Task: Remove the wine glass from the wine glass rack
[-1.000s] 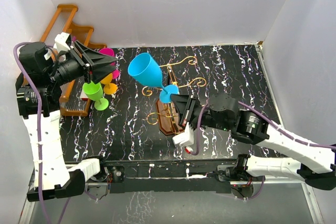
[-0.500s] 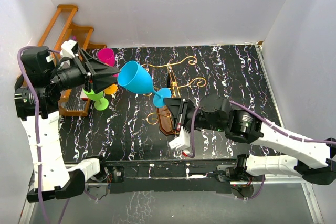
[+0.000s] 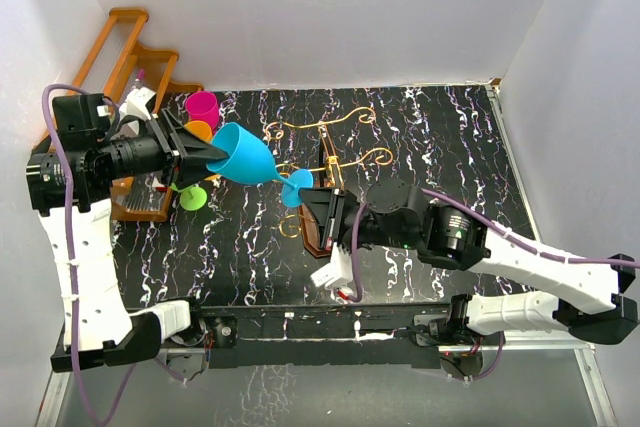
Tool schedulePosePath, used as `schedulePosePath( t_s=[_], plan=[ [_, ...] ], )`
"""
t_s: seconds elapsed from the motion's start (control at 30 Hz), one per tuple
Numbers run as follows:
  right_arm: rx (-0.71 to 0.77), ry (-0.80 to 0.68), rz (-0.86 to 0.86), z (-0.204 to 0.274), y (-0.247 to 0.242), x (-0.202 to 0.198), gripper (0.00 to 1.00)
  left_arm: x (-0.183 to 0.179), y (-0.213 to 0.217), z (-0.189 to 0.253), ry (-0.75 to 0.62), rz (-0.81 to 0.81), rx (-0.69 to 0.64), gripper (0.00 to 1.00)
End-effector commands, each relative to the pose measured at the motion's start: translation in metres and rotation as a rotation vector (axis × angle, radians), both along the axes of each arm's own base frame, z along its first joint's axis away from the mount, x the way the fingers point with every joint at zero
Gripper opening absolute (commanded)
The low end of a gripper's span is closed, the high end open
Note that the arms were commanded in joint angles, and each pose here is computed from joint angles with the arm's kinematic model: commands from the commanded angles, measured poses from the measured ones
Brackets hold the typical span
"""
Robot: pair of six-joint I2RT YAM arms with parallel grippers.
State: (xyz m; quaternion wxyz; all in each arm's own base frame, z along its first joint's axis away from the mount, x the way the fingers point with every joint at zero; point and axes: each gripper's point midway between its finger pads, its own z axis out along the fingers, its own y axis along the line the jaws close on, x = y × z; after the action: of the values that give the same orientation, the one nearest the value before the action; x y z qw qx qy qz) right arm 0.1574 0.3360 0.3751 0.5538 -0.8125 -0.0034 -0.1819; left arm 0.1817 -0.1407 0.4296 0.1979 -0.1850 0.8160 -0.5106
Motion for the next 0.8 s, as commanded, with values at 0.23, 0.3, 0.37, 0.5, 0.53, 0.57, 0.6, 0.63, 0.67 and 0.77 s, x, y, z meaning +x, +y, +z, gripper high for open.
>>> schedulePosePath(
  t_s=[0.23, 0.3, 0.37, 0.5, 0.53, 0.57, 0.6, 0.63, 0.67, 0.77],
  plan=[
    [0.087, 0.013, -0.026, 0.027, -0.009, -0.003, 0.27, -0.003, 0.01, -0.004, -0.043, 0.056, 0.108, 0.0],
    [0.099, 0.038, -0.073, 0.02, -0.019, 0.001, 0.33, 0.005, 0.014, 0.005, -0.085, 0.102, 0.114, 0.0],
    [0.113, 0.077, -0.132, 0.013, -0.03, 0.006, 0.39, 0.018, 0.018, 0.019, -0.142, 0.155, 0.116, 0.0],
    [0.16, 0.158, -0.28, -0.002, -0.053, 0.02, 0.46, 0.05, 0.038, 0.045, -0.251, 0.303, 0.174, 0.0],
    [0.198, 0.18, -0.32, -0.002, -0.059, 0.023, 0.47, 0.059, 0.047, 0.045, -0.261, 0.349, 0.209, 0.0],
    [0.245, 0.201, -0.357, 0.0, -0.064, 0.027, 0.47, 0.068, 0.056, 0.043, -0.269, 0.394, 0.254, 0.0],
    [0.311, 0.227, -0.394, 0.006, -0.071, 0.03, 0.47, 0.076, 0.067, 0.037, -0.261, 0.44, 0.3, 0.0],
    [0.375, 0.254, -0.422, 0.012, -0.076, 0.032, 0.47, 0.086, 0.082, 0.03, -0.244, 0.499, 0.364, 0.0],
    [0.455, 0.287, -0.452, 0.022, -0.083, 0.035, 0.47, 0.093, 0.093, 0.021, -0.222, 0.535, 0.421, 0.0],
    [0.714, 0.411, -0.545, 0.055, -0.103, 0.043, 0.45, 0.11, 0.12, -0.012, -0.13, 0.574, 0.581, 0.0]
  ],
)
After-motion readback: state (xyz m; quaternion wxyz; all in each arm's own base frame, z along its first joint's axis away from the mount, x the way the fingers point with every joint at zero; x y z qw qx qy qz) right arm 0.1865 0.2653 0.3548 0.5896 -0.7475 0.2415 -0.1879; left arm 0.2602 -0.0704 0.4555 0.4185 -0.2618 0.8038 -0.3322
